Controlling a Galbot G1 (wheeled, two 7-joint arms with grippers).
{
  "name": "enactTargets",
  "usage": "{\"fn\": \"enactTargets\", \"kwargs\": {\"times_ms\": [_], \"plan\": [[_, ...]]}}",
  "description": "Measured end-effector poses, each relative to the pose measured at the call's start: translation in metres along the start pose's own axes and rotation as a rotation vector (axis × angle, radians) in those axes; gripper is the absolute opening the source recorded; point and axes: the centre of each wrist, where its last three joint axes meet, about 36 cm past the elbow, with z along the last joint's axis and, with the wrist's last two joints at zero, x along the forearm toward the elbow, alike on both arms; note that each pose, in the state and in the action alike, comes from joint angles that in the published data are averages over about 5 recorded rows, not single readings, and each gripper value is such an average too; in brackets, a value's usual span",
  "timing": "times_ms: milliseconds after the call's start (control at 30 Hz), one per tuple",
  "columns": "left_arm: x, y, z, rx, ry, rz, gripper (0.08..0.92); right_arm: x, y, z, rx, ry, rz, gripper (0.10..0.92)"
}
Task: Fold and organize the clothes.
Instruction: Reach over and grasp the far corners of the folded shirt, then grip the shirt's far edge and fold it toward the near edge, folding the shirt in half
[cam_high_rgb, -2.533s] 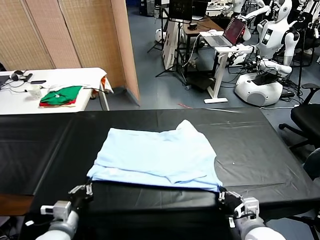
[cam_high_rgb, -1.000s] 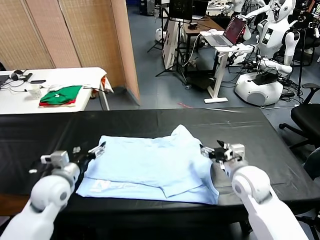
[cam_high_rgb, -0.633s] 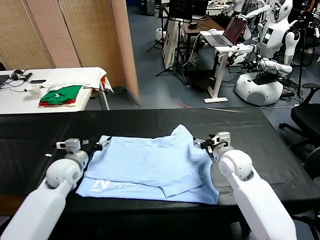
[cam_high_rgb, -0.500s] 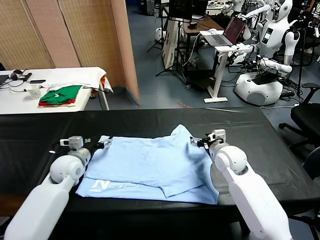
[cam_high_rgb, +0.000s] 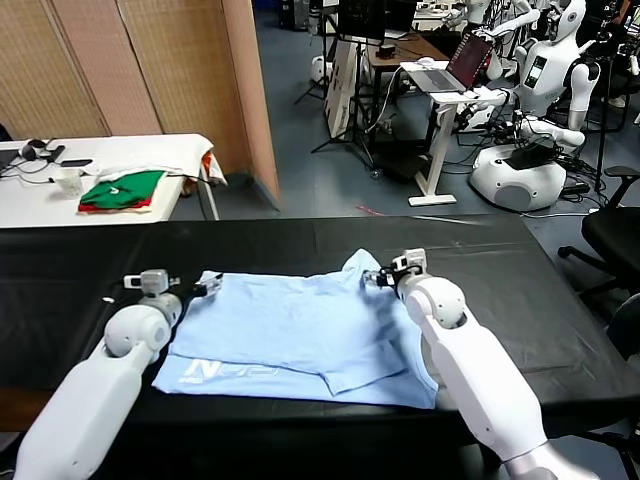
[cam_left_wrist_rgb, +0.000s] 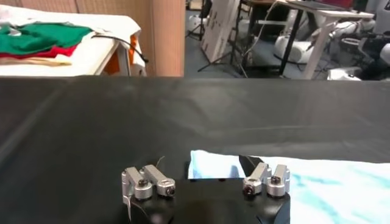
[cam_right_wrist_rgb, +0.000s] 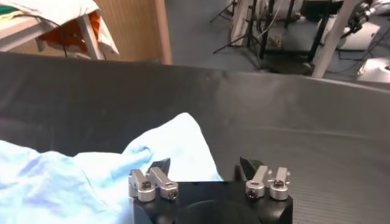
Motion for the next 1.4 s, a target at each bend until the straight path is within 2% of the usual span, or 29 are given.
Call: {"fn": "enactTargets", "kwargs": {"times_ms": [67,133,233,333,367,633,833,1133,1400], "plan": [[-0.002,0.001,0.001,0.002,0.002,0.000,0.650,0.000,0.001,0.001,-0.001,0.001,-0.002,0.436],[-0.003,0.001,0.003,0.004,0.002,0.001,0.514,0.000,0.001,0.002,0.000,0.003,-0.004,0.306],[-0.002,0.002,0.006,0.004,0.003,0.003,0.326,0.000,0.001,0.006,0.003,0.006,-0.003,0.171],[-0.001,0.002,0.008,0.002,0.002,0.003,0.184,0.003,-0.001,0.009,0.002,-0.001,-0.003,0.140],[-0.001,0.002,0.009,0.001,0.002,0.004,0.161,0.004,-0.002,0.010,-0.001,-0.012,-0.005,0.141],[0.011,0.002,0.004,-0.007,-0.019,0.003,0.150,0.026,-0.012,0.014,-0.013,-0.190,-0.016,0.141],[0.033,0.000,-0.002,-0.019,-0.058,0.011,0.150,0.057,-0.023,0.023,0.004,-0.236,-0.005,0.141],[0.079,-0.002,-0.002,-0.057,-0.095,0.029,0.150,0.114,-0.032,0.040,0.046,-0.241,-0.005,0.141],[0.115,-0.001,0.003,-0.110,-0.102,0.036,0.150,0.164,-0.020,0.070,0.118,-0.129,0.003,0.141]]}}
